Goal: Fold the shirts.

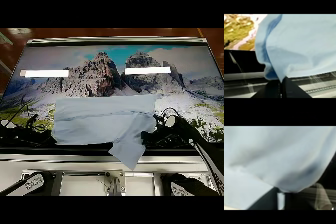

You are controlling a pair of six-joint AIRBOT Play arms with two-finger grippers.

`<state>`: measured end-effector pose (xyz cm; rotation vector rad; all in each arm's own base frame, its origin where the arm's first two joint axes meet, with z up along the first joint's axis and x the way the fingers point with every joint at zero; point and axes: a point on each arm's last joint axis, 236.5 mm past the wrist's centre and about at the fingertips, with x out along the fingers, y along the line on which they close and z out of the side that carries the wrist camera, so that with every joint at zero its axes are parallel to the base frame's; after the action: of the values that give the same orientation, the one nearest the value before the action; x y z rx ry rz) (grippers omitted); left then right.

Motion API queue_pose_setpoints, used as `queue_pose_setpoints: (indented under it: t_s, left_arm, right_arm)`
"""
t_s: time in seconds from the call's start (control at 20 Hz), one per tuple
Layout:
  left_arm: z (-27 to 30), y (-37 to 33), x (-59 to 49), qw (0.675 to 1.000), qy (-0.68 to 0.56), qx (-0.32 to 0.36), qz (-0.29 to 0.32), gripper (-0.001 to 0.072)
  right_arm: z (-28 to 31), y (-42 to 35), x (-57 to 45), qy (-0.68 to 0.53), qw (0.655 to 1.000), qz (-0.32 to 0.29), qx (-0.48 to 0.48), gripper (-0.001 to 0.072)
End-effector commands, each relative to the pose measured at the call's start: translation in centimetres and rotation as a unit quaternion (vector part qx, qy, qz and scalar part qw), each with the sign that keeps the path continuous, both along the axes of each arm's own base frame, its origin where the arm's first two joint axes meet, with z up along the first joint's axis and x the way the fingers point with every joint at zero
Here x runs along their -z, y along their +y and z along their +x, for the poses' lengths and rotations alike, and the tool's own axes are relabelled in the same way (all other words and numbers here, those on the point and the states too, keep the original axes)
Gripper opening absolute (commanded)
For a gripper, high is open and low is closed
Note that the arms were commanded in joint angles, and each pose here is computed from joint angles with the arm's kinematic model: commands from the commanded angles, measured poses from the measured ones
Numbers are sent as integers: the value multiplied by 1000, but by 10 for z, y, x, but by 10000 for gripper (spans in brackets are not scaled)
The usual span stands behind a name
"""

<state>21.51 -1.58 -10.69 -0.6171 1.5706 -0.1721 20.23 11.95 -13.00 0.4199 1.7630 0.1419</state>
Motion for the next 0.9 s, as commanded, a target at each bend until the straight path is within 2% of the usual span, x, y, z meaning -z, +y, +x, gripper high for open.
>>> queue_pose_setpoints:
  t_s: [0.0,0.2,0.45,0.85]
  left_arm:
    - [1,1,-1,1000,-7,9,2,38]
    - [40,22,-27,994,-92,12,48,37]
    - [97,42,-83,976,-194,9,96,37]
    - [181,45,-100,965,-241,-14,107,38]
  right_arm:
    - [-4,12,-5,9,1000,11,8,65]
    - [21,19,-47,-75,996,34,-29,61]
    - [118,20,-127,-268,963,27,-21,59]
    - [252,-15,-152,-339,940,-4,41,59]
